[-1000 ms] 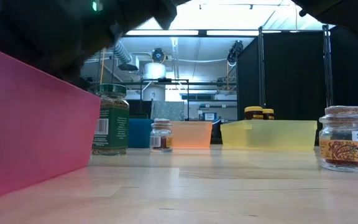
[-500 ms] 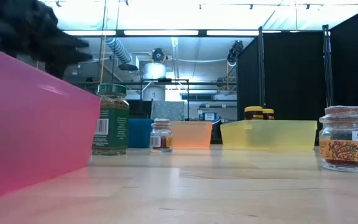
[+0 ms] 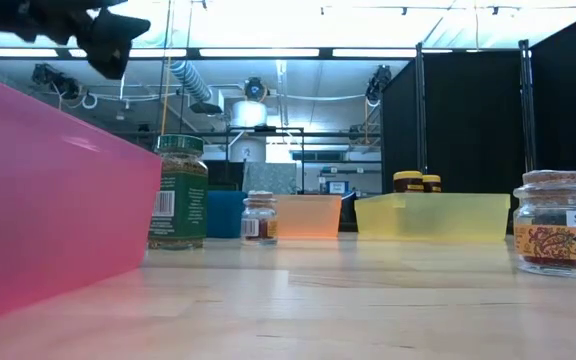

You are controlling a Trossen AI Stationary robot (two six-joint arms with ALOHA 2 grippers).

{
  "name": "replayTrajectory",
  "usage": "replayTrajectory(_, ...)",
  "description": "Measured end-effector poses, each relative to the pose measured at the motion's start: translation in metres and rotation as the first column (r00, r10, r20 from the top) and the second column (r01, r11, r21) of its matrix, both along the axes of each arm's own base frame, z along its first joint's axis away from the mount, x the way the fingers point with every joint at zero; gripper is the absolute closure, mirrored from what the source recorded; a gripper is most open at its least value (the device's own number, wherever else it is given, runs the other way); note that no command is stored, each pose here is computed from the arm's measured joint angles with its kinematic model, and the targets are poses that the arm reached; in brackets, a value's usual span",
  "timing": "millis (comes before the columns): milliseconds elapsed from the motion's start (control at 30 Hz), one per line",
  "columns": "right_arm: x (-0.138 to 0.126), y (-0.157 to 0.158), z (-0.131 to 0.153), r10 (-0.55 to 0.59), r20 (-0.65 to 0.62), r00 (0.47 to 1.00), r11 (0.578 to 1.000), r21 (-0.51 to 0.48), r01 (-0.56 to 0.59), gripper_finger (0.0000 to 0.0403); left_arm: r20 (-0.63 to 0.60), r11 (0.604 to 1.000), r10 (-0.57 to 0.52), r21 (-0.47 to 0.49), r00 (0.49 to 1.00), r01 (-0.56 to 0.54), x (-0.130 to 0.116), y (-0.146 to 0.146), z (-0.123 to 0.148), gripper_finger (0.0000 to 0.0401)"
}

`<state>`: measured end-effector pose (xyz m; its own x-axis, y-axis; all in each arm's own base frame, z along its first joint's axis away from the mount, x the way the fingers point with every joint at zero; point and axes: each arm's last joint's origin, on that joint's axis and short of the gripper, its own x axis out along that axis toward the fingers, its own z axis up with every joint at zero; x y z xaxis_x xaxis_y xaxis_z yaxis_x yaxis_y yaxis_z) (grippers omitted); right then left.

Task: Sort spices by type
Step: Adjust the green seasoning bottle in the red bin

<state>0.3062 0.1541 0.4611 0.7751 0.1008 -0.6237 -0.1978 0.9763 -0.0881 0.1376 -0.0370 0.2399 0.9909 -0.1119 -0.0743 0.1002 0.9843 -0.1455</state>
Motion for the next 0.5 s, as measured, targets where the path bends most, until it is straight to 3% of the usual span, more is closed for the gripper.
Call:
replayTrajectory(200, -0.019, 0.006, -0.003, -0.042, -0.107, 0.993, 0.998, 0.042, 0.047, 0.0179, -0.108, 0.983, -0.096, 0.148, 0.99, 0.111, 0.027, -0.021, 0.004, 0.0217)
replayTrajectory(300, -0.025, 0.009, -0.01, -0.056, -0.185, 0.981, 0.997, 0.034, 0.063, 0.0179, -0.155, 0.967, -0.091, 0.224, 0.984, 0.125, 0.04, -0.027, -0.001, 0.0217)
replayTrajectory(500, -0.043, 0.007, -0.022, -0.193, -0.371, 0.908, 0.976, 0.018, 0.215, 0.0179, -0.159, 0.969, -0.074, 0.222, 0.984, 0.109, 0.062, -0.035, 0.001, 0.0217)
